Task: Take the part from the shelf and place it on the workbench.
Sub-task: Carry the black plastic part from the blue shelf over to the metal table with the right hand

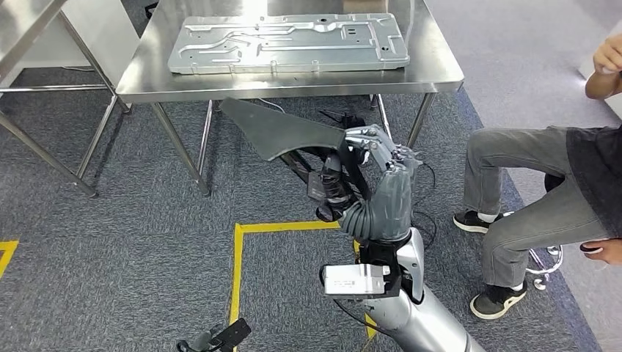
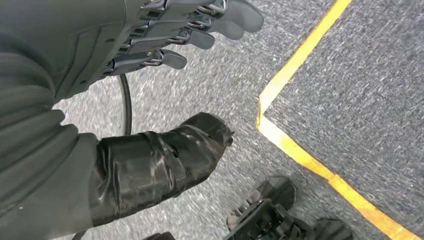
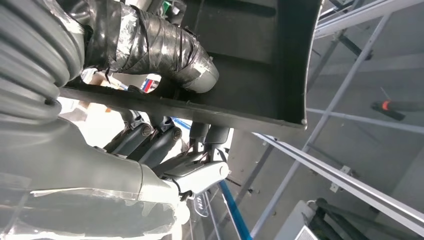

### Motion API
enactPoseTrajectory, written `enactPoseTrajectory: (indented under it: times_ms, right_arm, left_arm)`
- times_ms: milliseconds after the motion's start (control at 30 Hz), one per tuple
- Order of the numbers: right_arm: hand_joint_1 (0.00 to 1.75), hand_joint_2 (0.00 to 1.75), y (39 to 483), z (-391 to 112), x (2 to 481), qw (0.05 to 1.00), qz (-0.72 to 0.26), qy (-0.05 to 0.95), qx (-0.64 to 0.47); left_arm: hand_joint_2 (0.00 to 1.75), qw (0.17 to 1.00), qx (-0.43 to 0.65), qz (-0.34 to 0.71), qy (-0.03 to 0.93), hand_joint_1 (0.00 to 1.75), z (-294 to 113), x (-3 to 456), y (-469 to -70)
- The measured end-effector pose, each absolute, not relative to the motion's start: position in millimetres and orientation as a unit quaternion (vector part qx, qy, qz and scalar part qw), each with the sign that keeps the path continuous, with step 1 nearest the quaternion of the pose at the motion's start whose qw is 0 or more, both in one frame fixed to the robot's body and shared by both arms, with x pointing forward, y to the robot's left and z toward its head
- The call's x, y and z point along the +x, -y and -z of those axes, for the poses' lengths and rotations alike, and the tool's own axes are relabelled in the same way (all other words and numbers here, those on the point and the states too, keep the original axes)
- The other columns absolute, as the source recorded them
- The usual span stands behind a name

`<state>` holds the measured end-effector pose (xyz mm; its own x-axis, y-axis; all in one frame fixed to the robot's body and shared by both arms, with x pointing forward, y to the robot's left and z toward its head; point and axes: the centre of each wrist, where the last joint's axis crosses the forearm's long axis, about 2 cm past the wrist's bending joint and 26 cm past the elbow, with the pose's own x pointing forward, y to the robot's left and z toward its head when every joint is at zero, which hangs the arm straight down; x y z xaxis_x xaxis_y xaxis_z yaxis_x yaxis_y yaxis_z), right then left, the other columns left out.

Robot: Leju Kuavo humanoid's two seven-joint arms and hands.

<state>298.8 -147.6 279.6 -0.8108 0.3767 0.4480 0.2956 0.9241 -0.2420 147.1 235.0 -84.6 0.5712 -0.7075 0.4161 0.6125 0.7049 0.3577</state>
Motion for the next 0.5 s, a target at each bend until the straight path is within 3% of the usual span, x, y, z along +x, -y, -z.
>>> enactPoseTrajectory:
  times_ms: [500]
  right_arm:
    - [1.75,1.75,136,-283,301,0.255,-0.088,0.947,-0.174]
  left_arm:
    - [1.75,0.888,0.113,0.37,0.249,0.0,81,157,-236]
